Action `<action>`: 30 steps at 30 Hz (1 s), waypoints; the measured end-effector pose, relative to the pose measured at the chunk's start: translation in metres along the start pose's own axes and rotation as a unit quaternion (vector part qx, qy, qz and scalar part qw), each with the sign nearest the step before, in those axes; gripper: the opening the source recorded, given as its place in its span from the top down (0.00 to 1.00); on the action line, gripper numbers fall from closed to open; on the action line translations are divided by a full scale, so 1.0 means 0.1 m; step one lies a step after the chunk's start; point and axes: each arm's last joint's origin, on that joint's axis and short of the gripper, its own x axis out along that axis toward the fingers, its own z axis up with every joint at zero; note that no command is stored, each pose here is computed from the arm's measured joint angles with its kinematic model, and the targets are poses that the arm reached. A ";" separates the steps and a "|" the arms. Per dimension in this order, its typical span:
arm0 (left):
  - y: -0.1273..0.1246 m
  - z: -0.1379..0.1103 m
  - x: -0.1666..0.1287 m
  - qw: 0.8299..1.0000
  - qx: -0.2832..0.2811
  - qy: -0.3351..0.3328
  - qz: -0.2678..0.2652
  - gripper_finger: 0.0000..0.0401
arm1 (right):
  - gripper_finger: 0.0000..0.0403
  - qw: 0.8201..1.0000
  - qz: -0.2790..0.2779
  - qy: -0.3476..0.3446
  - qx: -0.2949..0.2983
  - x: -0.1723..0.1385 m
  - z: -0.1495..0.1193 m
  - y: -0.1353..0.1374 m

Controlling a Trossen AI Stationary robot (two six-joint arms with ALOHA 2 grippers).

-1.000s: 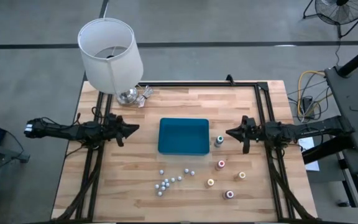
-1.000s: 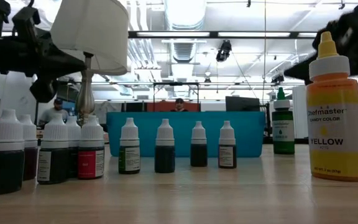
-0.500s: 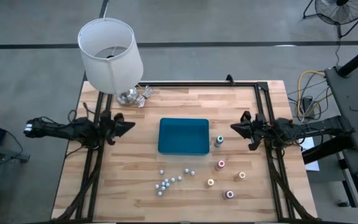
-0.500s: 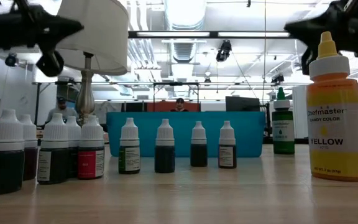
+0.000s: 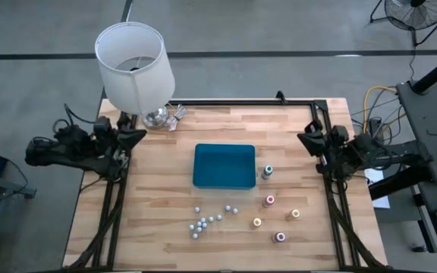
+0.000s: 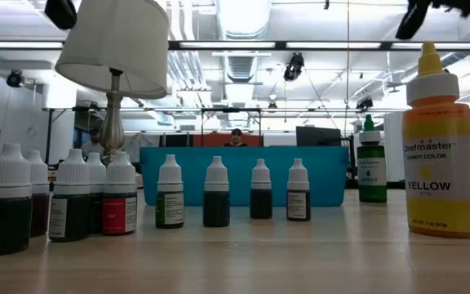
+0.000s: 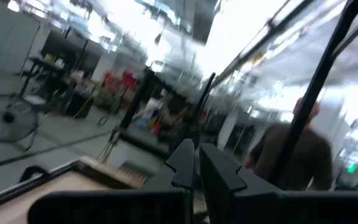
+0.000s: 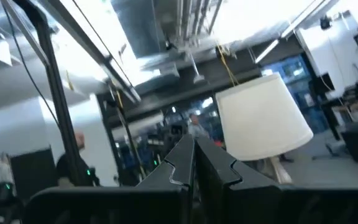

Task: Pick & Place food coloring
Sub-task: Put the right small red food coloring bottle into the blue bin

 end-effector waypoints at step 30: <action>-0.28 0.34 0.48 0.979 0.085 0.175 0.058 1.00 | 0.98 0.968 -0.066 0.234 -0.057 0.54 0.50 0.28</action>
